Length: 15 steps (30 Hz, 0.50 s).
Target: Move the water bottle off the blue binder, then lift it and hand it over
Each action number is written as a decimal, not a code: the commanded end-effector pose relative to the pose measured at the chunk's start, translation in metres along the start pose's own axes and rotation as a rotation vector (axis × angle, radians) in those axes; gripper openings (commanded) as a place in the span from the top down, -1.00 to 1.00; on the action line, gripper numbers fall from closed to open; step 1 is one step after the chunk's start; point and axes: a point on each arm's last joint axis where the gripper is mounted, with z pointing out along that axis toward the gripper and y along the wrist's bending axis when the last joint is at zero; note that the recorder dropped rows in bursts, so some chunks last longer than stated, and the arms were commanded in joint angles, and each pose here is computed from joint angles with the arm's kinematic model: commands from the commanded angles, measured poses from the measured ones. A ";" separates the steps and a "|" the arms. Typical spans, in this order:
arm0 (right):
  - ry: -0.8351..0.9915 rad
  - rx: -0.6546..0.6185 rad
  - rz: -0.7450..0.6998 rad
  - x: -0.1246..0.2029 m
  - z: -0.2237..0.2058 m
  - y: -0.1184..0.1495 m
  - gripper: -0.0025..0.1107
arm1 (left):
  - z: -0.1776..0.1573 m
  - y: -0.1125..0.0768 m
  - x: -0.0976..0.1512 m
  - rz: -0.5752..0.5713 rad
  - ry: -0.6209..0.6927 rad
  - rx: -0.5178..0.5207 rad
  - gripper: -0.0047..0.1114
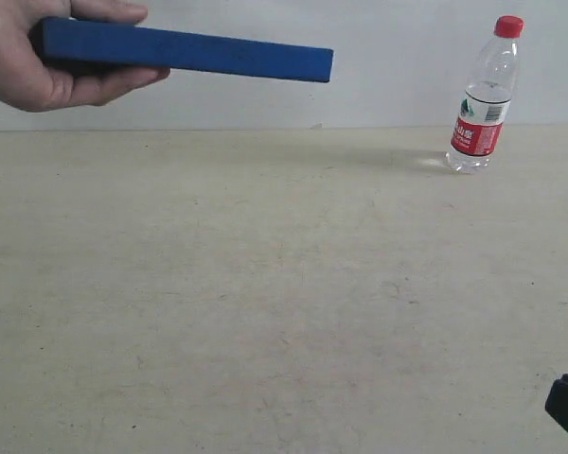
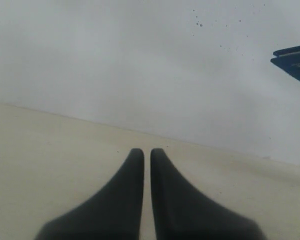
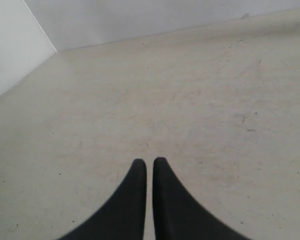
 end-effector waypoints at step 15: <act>-0.208 0.325 -0.112 -0.019 -0.006 -0.028 0.93 | 0.000 0.000 -0.001 -0.008 -0.004 0.001 0.84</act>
